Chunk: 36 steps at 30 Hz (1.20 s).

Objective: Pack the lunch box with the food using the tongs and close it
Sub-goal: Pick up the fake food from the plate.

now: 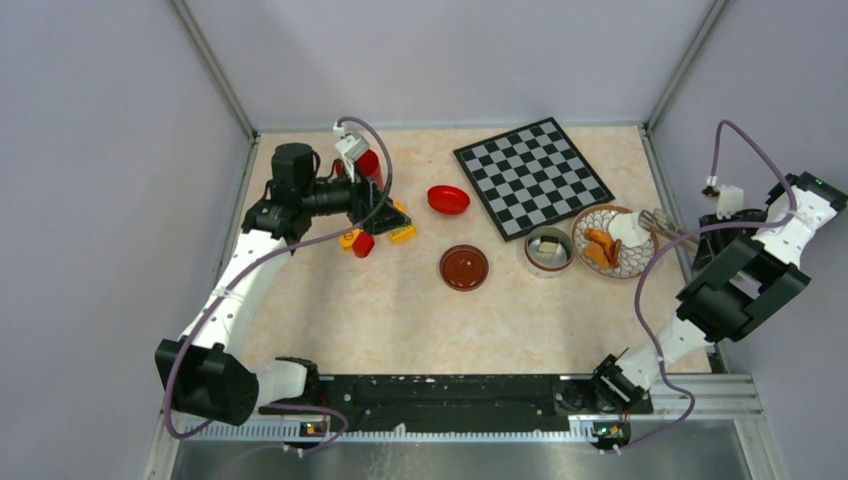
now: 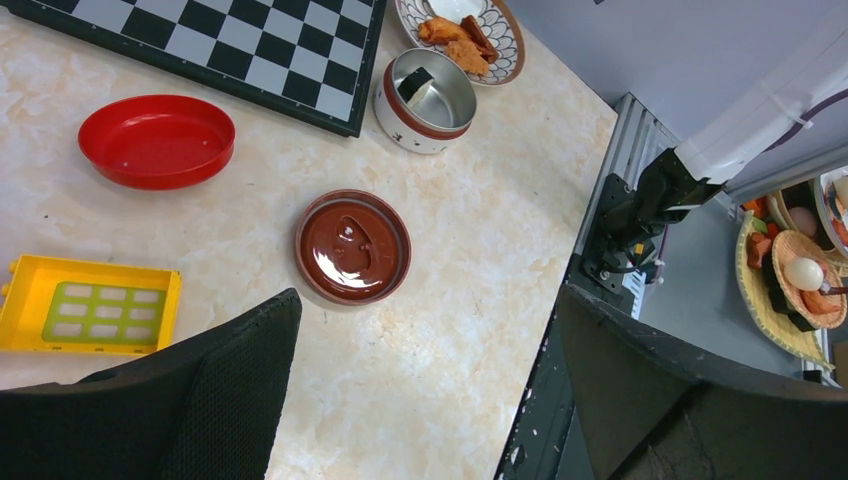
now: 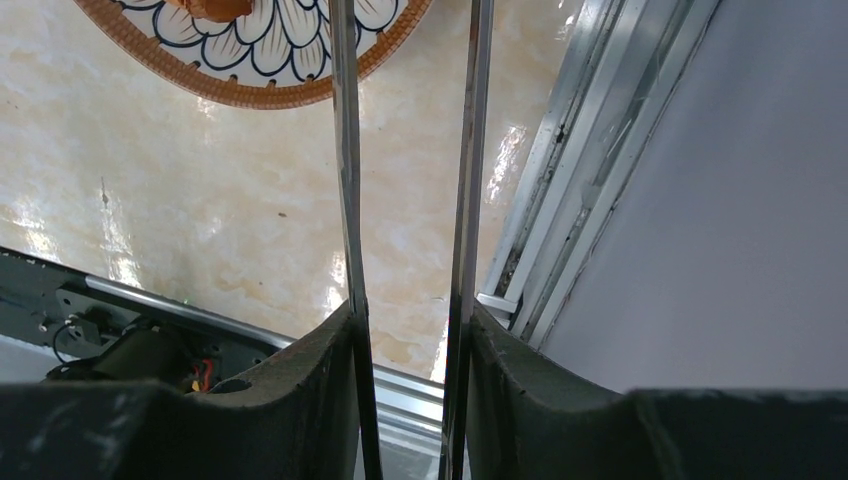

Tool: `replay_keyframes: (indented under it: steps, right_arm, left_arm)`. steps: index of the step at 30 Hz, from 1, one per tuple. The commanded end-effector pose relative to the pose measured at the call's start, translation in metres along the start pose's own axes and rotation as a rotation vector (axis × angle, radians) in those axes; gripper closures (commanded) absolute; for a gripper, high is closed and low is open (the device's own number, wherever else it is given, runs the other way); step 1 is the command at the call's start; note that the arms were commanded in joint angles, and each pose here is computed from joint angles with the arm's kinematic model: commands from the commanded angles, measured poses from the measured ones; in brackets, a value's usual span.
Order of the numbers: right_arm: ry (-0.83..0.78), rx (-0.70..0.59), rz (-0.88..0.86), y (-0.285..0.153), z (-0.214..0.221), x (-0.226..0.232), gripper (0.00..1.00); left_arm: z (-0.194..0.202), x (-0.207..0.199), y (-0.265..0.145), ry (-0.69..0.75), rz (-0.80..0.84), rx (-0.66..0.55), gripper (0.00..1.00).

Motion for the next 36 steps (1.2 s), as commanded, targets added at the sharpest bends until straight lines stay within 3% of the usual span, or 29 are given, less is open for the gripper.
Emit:
replay_keyframes:
  steps: [1,19,36]
  right_arm:
    - [-0.006,-0.035,0.016,-0.015,0.006,0.01,0.65]
    - [0.12,0.03,0.031,-0.016,0.046,0.016,0.67]
    - [0.189,-0.019,-0.034,0.005,0.038,0.004,0.64]
  left_arm:
    - [-0.006,-0.004,-0.004,0.033,0.01,-0.029,0.01]
    - [-0.005,-0.005,-0.005,0.032,0.022,-0.027,0.01]
    - [-0.005,-0.005,-0.005,0.03,0.02,-0.025,0.01]
Point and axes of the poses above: each gripper's point midway between its finger pads, its own y axis out along the fingers, its own x axis along the line the jaws close on, z = x × y, the point moved 10 cm from there along -y, back along the fingers, and after that the axes turned 7 degrees about y, right-handed, at the moved point
